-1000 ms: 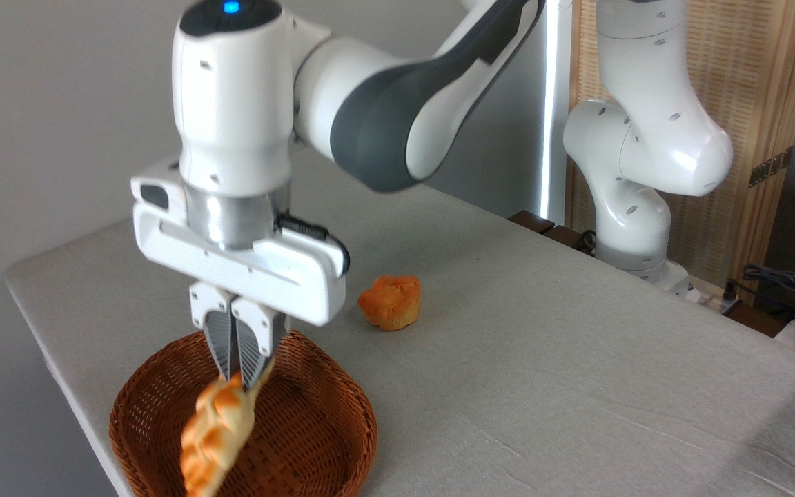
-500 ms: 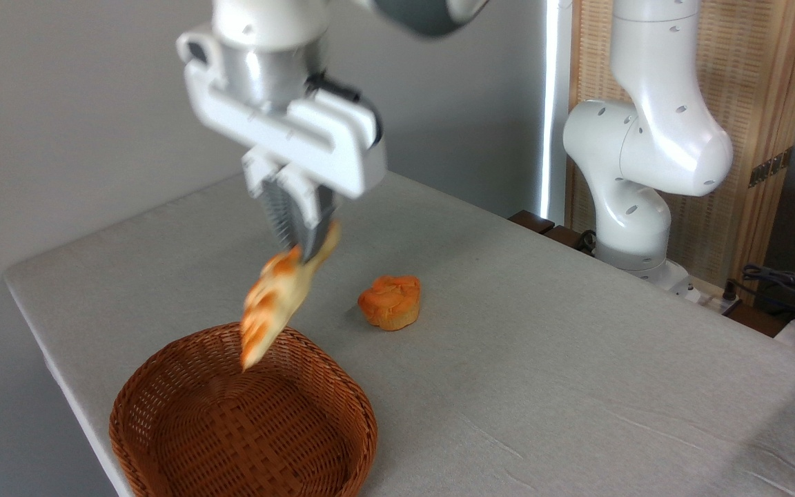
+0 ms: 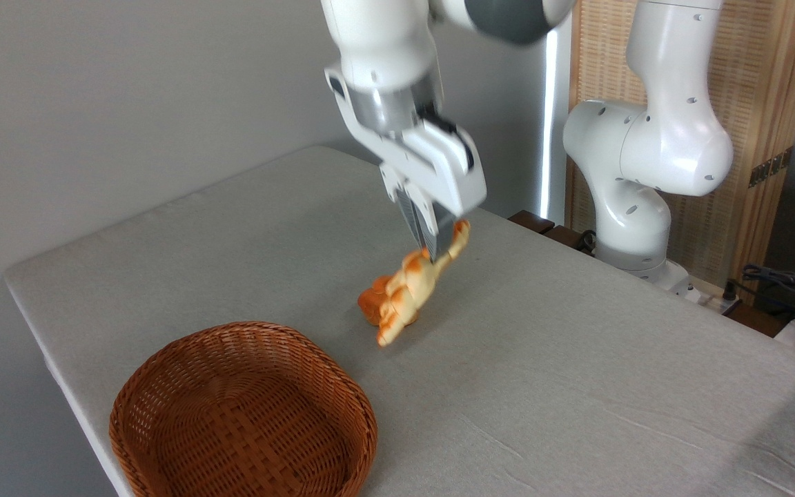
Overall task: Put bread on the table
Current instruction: 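Lower the braided bread onto the table beside the round bun and release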
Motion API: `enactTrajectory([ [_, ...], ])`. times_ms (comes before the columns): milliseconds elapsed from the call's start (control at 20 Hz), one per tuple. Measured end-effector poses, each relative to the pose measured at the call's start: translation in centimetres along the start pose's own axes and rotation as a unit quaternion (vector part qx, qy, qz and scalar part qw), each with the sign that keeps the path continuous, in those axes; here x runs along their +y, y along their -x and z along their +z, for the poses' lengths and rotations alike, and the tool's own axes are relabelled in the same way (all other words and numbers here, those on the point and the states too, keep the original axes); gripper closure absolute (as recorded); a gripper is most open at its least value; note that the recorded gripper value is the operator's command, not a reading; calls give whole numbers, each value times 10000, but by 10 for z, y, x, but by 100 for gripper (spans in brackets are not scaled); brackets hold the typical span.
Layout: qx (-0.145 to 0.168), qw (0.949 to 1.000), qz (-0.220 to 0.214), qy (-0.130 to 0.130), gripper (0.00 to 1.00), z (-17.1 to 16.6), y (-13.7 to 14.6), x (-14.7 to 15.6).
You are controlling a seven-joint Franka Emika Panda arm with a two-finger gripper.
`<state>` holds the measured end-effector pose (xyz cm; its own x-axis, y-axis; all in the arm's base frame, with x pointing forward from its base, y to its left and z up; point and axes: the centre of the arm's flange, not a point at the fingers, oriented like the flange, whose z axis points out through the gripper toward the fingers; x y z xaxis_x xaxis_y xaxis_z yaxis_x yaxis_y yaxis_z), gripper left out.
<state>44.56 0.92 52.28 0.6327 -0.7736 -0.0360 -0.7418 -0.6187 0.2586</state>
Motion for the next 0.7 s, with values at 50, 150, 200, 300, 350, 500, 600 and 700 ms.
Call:
enactTrajectory([
  [50,-48,10000,0,51,89,13,-1,-1],
  [150,-89,9999,-3,93,89,24,-1,-2],
  [200,-101,9999,-8,105,89,30,-1,-3],
  [300,-63,10000,-23,57,85,35,-1,-5],
  [350,-26,10000,-38,14,80,36,-1,-7],
  [500,21,10000,-77,-24,32,40,1,-11],
  [600,27,10000,-86,-25,28,41,2,-12],
  [700,22,10000,-84,-29,26,41,2,-12],
])
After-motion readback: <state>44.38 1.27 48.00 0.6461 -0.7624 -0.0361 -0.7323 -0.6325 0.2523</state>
